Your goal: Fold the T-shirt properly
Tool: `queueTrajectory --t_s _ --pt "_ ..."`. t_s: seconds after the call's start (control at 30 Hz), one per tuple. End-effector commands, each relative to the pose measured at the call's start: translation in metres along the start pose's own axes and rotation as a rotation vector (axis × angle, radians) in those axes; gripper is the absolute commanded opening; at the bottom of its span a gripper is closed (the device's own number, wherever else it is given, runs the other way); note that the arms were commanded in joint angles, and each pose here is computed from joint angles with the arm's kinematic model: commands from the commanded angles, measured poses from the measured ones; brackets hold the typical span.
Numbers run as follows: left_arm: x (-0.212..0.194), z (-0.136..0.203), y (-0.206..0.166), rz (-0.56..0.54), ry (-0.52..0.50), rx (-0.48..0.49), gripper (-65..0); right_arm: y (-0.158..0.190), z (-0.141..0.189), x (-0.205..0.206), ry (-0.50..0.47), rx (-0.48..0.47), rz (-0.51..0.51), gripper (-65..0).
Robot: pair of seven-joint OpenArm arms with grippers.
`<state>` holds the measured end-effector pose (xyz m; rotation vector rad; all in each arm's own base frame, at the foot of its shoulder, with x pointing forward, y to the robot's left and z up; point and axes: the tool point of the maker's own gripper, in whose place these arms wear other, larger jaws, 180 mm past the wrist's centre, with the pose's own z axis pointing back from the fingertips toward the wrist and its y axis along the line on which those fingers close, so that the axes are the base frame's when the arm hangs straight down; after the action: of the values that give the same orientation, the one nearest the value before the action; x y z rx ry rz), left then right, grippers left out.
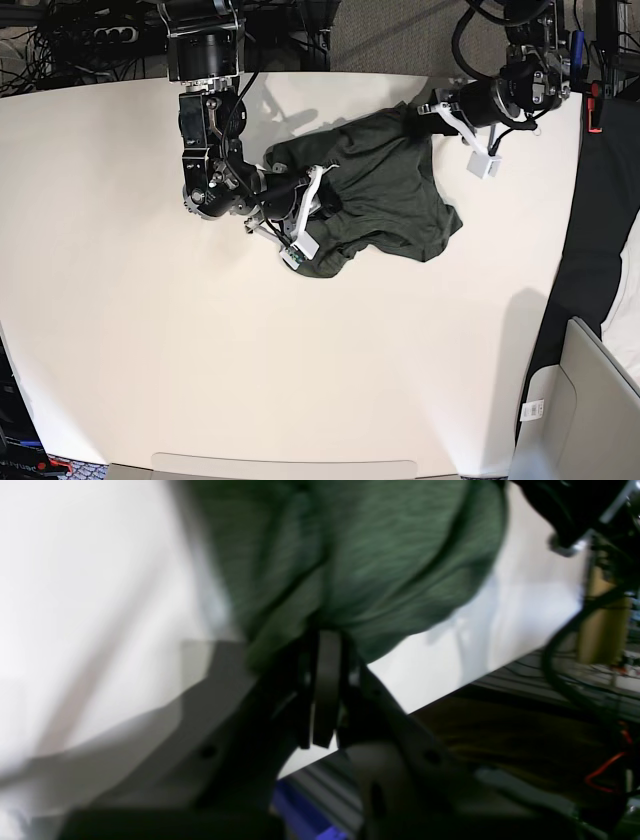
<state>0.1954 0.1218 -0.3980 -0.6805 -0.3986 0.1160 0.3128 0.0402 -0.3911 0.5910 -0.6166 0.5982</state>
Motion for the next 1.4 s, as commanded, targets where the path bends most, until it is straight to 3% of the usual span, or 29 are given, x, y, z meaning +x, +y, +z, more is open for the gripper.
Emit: queueTrajectory --t_s 0.0,0.13,0.27,0.4,0.6,0.73,0.9,1.0,1.17,1.37 --pt "0.005 0.005 0.001 -0.022 -0.007 0.008 -64.3 -0.002 0.003 0.014 -0.024 -0.015 0.033 -61.2" --pt "0.009 0.006 0.006 -0.035 -0.031 0.037 -64.3 -0.009 0.005 0.012 -0.011 -0.047 0.045 -61.2" --pt "0.009 0.005 0.006 -0.036 -0.033 0.038 -64.3 -0.001 0.014 0.034 -0.094 -0.018 0.046 -61.2" --pt "0.007 0.0 -0.001 -0.028 -0.033 0.018 -64.3 0.016 0.026 0.056 -0.195 0.04 0.036 -61.2" --pt "0.031 0.001 -0.007 -0.055 -0.081 0.007 -64.3 0.043 0.024 0.061 -0.243 0.15 -0.013 -61.2" --pt "0.051 0.028 0.017 -0.062 -0.143 0.083 -64.3 0.06 0.014 0.057 -0.136 0.176 0.077 -61.0" --pt "0.066 0.065 0.051 -0.026 -0.223 0.184 -64.3 0.097 0.002 0.061 -0.086 0.241 0.214 -61.0" --pt "0.076 0.083 0.064 -0.006 -0.273 0.224 -64.3 0.107 -0.002 0.057 -0.061 0.263 0.243 -60.9" --pt "0.079 0.098 0.075 0.017 -0.309 0.258 -64.3 0.121 -0.02 0.027 0.096 0.31 0.294 -60.9" --pt "0.077 0.096 0.074 0.019 -0.305 0.253 -64.3 0.119 -0.034 0.005 0.179 0.333 0.263 -60.9"
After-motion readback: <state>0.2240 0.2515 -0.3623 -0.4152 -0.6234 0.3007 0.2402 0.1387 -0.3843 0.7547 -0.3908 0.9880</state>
